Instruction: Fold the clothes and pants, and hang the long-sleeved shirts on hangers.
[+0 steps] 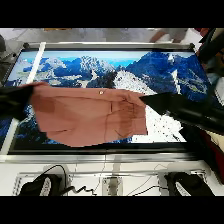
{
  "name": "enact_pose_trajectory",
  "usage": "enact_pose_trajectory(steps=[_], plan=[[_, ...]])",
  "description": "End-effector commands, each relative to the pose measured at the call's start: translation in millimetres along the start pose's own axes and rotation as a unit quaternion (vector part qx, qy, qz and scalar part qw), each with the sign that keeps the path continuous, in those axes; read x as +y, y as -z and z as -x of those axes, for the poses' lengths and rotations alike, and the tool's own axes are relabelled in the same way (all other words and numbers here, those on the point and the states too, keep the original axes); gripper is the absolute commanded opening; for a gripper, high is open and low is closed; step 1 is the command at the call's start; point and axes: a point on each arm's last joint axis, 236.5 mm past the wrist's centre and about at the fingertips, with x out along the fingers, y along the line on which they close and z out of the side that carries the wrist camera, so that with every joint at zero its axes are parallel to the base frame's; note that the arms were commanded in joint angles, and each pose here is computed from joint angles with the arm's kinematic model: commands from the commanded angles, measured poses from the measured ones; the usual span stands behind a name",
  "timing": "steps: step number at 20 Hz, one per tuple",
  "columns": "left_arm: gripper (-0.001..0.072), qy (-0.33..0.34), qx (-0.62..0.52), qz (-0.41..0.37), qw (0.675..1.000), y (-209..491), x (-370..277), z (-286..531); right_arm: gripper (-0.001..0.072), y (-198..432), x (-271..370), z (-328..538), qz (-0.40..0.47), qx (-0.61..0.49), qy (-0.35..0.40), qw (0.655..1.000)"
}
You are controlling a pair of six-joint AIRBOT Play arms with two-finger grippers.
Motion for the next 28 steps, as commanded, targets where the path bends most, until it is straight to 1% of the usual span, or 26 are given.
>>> enact_pose_trajectory(steps=[1,2,5,7,8,9,12,14,16,18,19,20,21,22,23,24,26,28], plan=[[0.0014,0.023,0.081,0.067,0.994,84,43,-88,0.0019,-20,-100,-59,-0.038,-0.043,0.1,0.993],[0.0014,0.021,0.106,0.07,0.992,109,53,-115,0.0019,-30,-132,-75,-0.054,-0.055,0.126,0.989],[0.0014,0.055,0.204,0.131,0.969,186,52,-174,0.0019,-57,-218,-93,-0.099,-0.098,0.195,0.971],[0.0013,0.079,0.238,0.158,0.955,211,41,-187,0.0019,-52,-268,-87,-0.141,-0.075,0.237,0.958],[0.0013,0.09,0.249,0.167,0.95,216,33,-187,0.0019,-40,-287,-79,-0.163,-0.044,0.255,0.952],[0.0013,0.11,0.265,0.177,0.941,220,21,-182,0.0019,-27,-299,-70,-0.166,-0.006,0.27,0.948],[0.0013,0.206,0.347,0.179,0.897,242,-27,-145,0.0019,22,-312,-33,-0.092,0.148,0.29,0.941],[0.0013,0.217,0.402,0.181,0.871,260,-37,-126,0.0019,54,-317,-5,-0.068,0.241,0.302,0.92],[0.0013,0.203,0.438,0.173,0.859,277,-38,-120,0.0019,80,-328,25,-0.044,0.318,0.337,0.885],[0.0016,0.211,0.463,0.166,0.845,291,-48,-116,0.0019,92,-332,44,-0.031,0.359,0.353,0.863],[0.0064,0.215,0.47,0.165,0.84,296,-52,-115,0.0021,96,-330,47,-0.023,0.374,0.347,0.86],[0.0245,0.218,0.475,0.165,0.837,299,-55,-115,0.0085,99,-328,48,-0.013,0.387,0.337,0.858],[0.0513,0.221,0.476,0.166,0.835,300,-57,-116,0.0283,101,-326,49,-0.005,0.395,0.331,0.857],[0.0696,0.222,0.477,0.169,0.833,301,-59,-117,0.0454,100,-328,49,0.01,0.398,0.327,0.857],[0.0698,0.223,0.477,0.17,0.833,301,-59,-117,0.0518,96,-331,48,0.03,0.396,0.325,0.858],[0.0698,0.222,0.478,0.17,0.833,301,-59,-117,0.054,87,-337,43,0.047,0.378,0.332,0.863],[0.0698,0.222,0.478,0.17,0.833,301,-59,-117,0.0542,58,-353,32,0.066,0.311,0.362,0.876],[0.0698,0.221,0.477,0.17,0.833,301,-58,-117,0.0542,29,-364,19,0.039,0.23,0.39,0.891]])
